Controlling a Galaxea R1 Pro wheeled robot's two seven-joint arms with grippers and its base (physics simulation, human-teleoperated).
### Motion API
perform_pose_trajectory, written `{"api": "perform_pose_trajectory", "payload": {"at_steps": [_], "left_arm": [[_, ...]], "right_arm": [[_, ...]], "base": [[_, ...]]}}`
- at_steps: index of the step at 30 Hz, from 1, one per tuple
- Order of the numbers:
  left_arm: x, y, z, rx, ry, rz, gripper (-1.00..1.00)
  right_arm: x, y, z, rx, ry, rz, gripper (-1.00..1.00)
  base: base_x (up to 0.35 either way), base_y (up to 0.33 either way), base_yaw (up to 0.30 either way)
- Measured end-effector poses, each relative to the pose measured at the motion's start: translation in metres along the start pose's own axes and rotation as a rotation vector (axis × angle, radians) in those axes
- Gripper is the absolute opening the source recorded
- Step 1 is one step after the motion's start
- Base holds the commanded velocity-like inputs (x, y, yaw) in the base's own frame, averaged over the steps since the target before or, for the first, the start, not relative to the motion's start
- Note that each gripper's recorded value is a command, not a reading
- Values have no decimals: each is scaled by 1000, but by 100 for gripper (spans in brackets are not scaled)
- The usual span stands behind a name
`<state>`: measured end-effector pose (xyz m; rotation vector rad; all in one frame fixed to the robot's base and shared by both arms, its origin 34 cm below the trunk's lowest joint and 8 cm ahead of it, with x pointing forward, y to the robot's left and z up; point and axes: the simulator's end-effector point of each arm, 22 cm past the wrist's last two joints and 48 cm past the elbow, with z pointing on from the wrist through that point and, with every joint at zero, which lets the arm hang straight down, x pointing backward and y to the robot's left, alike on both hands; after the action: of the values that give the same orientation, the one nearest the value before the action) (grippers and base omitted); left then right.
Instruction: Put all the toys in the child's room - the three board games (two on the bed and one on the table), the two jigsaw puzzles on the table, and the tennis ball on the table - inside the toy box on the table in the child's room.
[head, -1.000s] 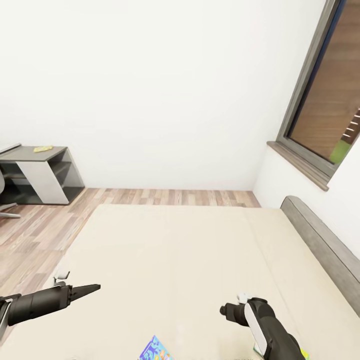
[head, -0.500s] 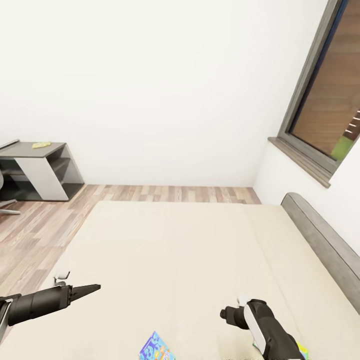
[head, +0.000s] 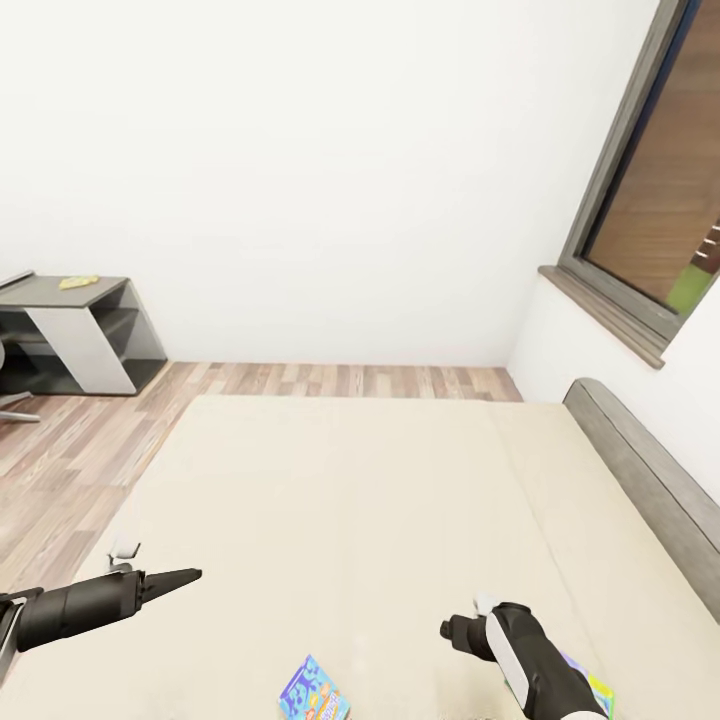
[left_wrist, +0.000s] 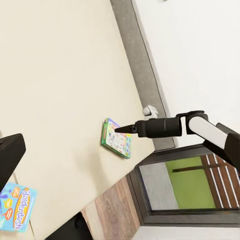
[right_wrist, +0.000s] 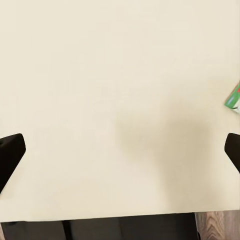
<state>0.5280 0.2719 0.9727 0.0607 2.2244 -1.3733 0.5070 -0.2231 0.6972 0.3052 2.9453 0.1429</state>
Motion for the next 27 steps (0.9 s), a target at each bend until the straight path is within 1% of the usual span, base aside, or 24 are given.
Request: {"api": "perform_pose_trajectory", "payload": {"at_steps": [27], "left_arm": [[10,15,6,-12,22,-38,100]], "right_arm": [[16,-4,15,2,42,8,100]], "base": [[0,0,0]]}}
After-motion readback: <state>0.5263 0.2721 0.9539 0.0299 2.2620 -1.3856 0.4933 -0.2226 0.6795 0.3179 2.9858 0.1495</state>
